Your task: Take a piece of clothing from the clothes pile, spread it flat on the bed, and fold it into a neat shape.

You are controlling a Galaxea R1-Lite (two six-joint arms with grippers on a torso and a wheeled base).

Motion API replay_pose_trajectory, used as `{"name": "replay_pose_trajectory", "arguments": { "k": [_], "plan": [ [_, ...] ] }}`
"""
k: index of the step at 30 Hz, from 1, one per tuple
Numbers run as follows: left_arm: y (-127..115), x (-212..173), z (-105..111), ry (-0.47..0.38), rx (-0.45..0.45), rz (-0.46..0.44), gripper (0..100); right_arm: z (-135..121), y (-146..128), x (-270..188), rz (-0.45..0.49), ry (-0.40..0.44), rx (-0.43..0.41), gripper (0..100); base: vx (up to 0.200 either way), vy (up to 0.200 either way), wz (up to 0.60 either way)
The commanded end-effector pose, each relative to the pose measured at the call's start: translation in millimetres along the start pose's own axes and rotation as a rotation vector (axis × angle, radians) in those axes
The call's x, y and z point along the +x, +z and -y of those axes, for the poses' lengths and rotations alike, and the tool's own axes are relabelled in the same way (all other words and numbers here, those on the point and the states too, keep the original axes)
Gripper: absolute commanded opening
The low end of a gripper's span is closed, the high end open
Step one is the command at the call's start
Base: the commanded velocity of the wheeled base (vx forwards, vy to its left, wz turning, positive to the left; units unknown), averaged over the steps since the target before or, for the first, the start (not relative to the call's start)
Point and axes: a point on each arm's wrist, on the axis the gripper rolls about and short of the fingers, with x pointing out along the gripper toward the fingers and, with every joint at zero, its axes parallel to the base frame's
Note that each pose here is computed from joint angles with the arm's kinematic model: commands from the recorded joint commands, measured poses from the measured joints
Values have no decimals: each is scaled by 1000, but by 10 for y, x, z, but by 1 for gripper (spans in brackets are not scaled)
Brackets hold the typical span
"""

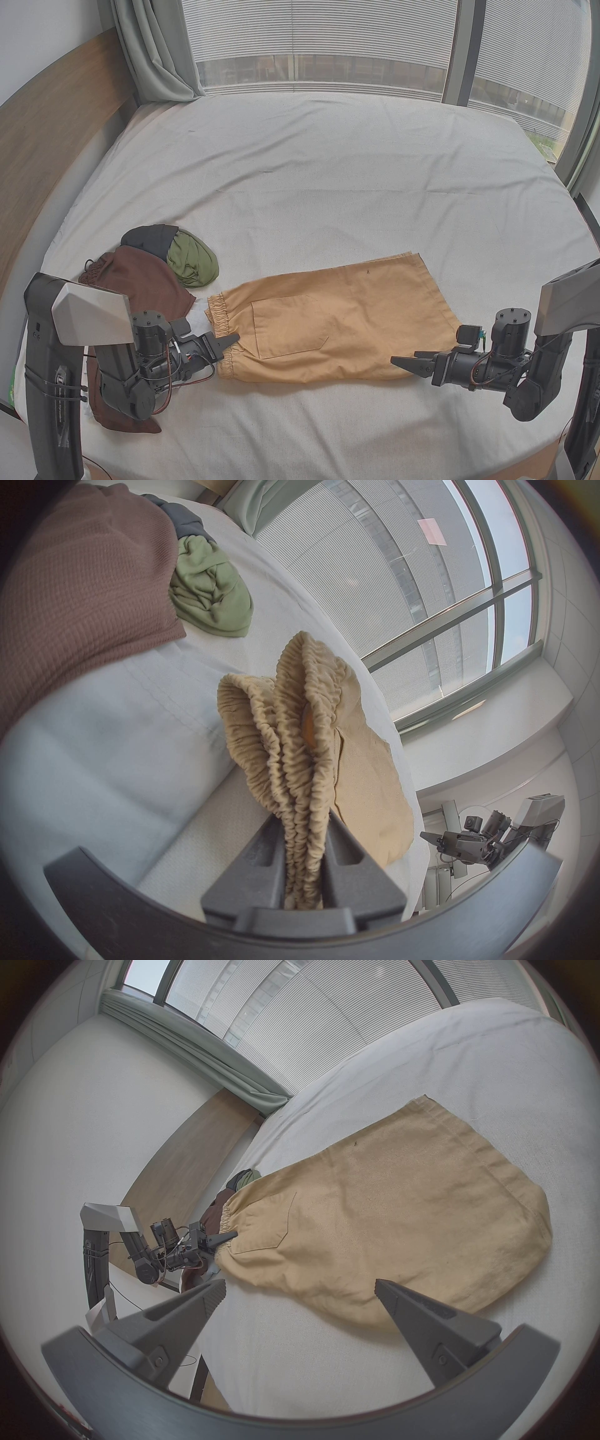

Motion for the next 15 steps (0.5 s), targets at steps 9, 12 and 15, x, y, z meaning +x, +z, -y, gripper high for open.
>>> {"name": "replay_pose_trajectory", "arguments": {
  "k": [9,12,15],
  "plan": [
    [98,-129,92,-32,8,8,0,53,-22,27,-7,-10,8,100,0,0,0],
    [117,-194,107,-54,5,-9,0,58,-25,33,-8,-10,9,100,0,0,0],
    [120,-274,119,-86,-1,-42,0,81,-39,44,-12,-15,8,100,0,0,0]
  ]
}}
